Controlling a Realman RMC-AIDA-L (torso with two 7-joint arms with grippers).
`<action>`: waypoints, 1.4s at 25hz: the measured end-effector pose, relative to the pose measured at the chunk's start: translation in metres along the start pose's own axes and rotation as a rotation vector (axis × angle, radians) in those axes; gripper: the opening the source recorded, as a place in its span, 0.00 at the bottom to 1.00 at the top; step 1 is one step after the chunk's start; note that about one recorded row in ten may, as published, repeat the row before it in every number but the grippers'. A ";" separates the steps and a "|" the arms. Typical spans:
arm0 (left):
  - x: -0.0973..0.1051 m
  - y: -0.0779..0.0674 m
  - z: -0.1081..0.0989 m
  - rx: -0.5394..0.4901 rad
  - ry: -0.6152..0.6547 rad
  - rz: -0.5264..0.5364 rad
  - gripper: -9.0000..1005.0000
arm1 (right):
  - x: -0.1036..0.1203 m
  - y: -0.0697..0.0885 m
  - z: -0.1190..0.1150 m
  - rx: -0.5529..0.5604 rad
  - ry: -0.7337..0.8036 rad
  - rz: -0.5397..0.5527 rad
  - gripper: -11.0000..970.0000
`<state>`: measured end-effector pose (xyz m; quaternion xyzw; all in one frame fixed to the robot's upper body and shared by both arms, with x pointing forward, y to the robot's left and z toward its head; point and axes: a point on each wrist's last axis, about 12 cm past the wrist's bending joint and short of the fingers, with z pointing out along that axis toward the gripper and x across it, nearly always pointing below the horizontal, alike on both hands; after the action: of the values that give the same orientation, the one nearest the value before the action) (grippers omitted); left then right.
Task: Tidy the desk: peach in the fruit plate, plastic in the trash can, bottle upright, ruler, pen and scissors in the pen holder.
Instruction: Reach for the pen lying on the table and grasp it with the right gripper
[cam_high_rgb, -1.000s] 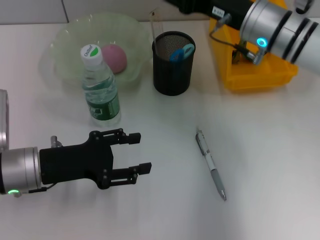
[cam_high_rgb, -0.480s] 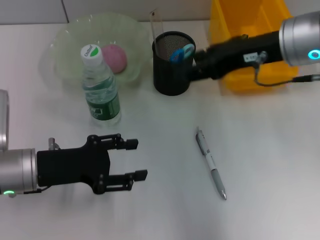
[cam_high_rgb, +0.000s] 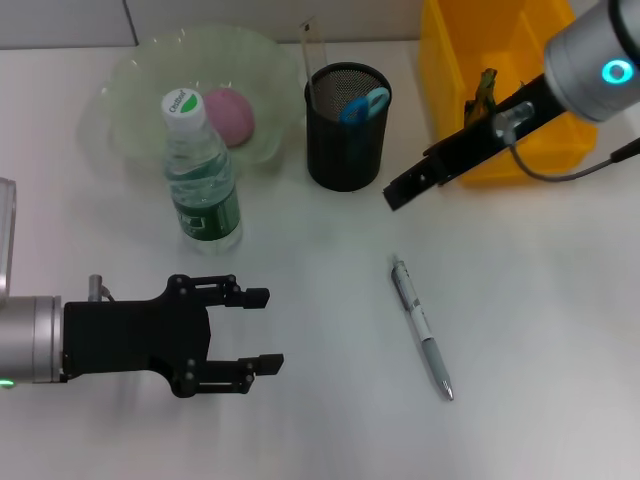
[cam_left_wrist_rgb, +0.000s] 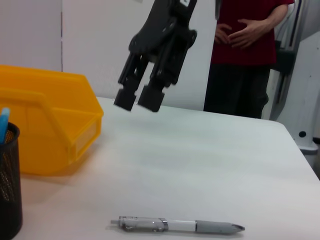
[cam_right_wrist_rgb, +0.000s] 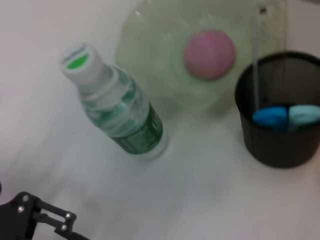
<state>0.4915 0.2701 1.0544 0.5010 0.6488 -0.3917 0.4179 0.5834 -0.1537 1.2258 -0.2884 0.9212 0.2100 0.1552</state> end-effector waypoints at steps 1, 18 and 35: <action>0.000 0.000 0.000 0.000 0.000 0.000 0.72 | 0.000 0.001 0.004 -0.003 0.020 0.010 0.73; 0.000 -0.002 0.001 0.025 0.025 0.023 0.72 | 0.010 -0.002 0.068 -0.020 0.273 0.087 0.73; 0.001 -0.005 0.000 0.033 0.017 0.032 0.72 | -0.001 -0.013 0.079 0.103 0.282 0.075 0.71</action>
<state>0.4869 0.2696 1.0541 0.5215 0.6377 -0.3911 0.4104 0.6051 -0.1256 1.1542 -0.2719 0.9536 0.1257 0.0307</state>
